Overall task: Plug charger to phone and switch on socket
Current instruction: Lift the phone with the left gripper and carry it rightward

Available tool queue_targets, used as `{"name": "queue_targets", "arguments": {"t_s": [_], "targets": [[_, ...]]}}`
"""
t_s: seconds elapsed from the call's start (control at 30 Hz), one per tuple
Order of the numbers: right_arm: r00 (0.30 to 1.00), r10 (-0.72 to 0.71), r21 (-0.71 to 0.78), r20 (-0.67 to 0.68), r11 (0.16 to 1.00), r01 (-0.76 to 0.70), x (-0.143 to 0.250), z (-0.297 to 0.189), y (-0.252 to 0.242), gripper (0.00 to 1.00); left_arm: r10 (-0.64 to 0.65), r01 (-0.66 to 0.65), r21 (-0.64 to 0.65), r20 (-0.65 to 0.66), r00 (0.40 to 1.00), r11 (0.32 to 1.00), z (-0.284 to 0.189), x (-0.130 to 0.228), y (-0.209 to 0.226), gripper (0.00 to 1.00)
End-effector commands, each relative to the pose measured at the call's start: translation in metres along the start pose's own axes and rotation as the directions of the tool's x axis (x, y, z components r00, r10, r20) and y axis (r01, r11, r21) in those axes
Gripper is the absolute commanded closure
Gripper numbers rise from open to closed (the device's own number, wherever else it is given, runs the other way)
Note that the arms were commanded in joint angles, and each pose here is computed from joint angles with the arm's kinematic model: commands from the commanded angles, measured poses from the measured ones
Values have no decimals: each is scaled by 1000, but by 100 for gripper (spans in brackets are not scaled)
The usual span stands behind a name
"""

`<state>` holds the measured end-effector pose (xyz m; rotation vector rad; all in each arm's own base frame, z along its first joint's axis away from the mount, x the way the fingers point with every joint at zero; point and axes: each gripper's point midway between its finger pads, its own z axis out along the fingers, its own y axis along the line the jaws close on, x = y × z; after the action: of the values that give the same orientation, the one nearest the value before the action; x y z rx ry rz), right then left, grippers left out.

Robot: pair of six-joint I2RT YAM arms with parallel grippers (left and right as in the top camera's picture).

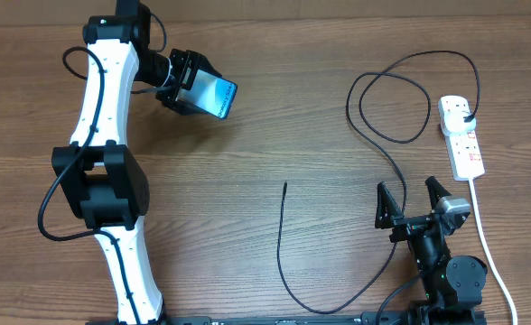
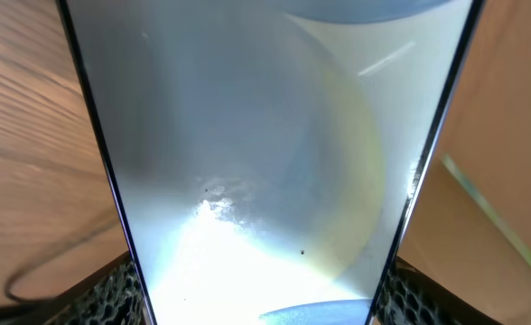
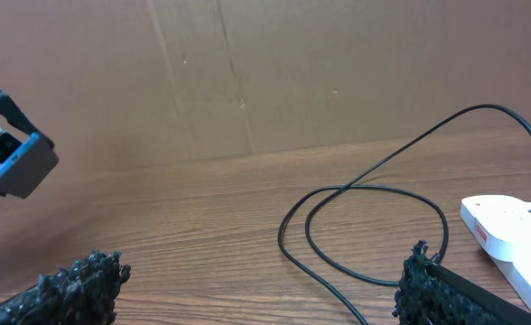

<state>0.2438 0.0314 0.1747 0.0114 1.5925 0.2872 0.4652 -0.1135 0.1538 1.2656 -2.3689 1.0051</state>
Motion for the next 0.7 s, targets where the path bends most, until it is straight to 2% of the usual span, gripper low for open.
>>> {"name": "queue_targets", "arguments": {"t_s": [0.0,0.33,0.67], "targets": [[1000,-5,3,2,1000,5,2,0,-1,0,94,-69,134,-193,977,989,-2,51,-31,96],[1000,-5,3,2,1000,5,2,0,-1,0,151,-83,194,-366,918,977,8,102,-46,96],[1000,-5,3,2,1000,5,2,0,-1,0,219,-73,300,-491,843,951,-5,130,-59,96]]}}
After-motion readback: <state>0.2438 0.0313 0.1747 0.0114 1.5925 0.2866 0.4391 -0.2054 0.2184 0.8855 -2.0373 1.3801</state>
